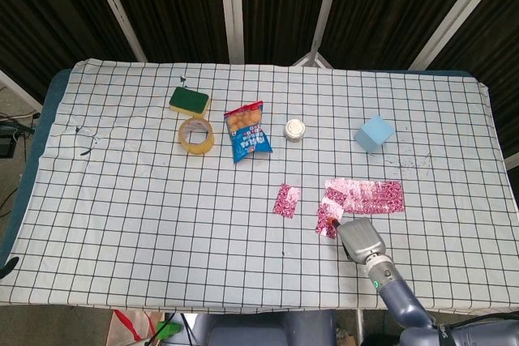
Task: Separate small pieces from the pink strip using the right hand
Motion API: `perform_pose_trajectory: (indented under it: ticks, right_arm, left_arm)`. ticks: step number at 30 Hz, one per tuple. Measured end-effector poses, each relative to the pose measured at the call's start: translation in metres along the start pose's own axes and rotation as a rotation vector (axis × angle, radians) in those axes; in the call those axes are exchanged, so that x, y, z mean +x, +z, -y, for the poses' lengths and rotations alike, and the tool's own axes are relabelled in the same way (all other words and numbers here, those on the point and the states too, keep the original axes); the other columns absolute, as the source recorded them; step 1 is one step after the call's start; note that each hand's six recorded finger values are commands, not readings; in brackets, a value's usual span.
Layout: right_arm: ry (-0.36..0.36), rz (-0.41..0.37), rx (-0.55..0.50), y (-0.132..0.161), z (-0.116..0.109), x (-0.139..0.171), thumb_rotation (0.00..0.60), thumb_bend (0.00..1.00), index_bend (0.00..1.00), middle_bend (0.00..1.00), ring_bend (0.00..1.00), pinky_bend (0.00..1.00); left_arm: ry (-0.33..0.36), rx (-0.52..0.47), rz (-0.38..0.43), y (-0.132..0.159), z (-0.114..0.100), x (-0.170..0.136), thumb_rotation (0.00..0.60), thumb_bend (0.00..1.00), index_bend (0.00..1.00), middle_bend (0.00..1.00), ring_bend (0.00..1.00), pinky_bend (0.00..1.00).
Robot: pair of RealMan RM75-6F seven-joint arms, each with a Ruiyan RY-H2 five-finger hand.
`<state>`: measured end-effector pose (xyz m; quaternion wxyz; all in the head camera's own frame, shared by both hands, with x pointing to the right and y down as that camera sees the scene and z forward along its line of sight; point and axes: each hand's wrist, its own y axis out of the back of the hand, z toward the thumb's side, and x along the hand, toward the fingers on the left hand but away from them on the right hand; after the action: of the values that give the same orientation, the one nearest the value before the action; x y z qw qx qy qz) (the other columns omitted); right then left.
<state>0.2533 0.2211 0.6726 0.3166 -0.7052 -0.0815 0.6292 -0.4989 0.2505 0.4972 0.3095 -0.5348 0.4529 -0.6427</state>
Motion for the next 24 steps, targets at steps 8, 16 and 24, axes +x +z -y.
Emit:
perform_pose_trajectory:
  ticks: [8, 16, 24]
  right_arm:
    - [-0.004, -0.009, 0.004, -0.001, 0.004, 0.011, 0.6, 0.76, 0.19, 0.8, 0.79, 0.49]
    - [0.008, -0.028, 0.002, 0.001, 0.017, 0.03, 0.6, 0.76, 0.19, 0.8, 0.79, 0.49]
    - [-0.023, -0.013, -0.027, -0.005, 0.018, 0.033, 0.6, 0.76, 0.19, 0.8, 0.79, 0.49]
  left_arm:
    - [-0.003, 0.004, 0.003, 0.001, 0.001, 0.0, 0.6, 0.26, 0.16, 0.0, 0.0, 0.06]
    - [-0.004, 0.007, 0.005, 0.002, 0.002, 0.0, 0.6, 0.26, 0.16, 0.0, 0.0, 0.06]
    - [-0.003, 0.005, 0.005, 0.002, 0.001, -0.001, 0.6, 0.26, 0.16, 0.0, 0.0, 0.06]
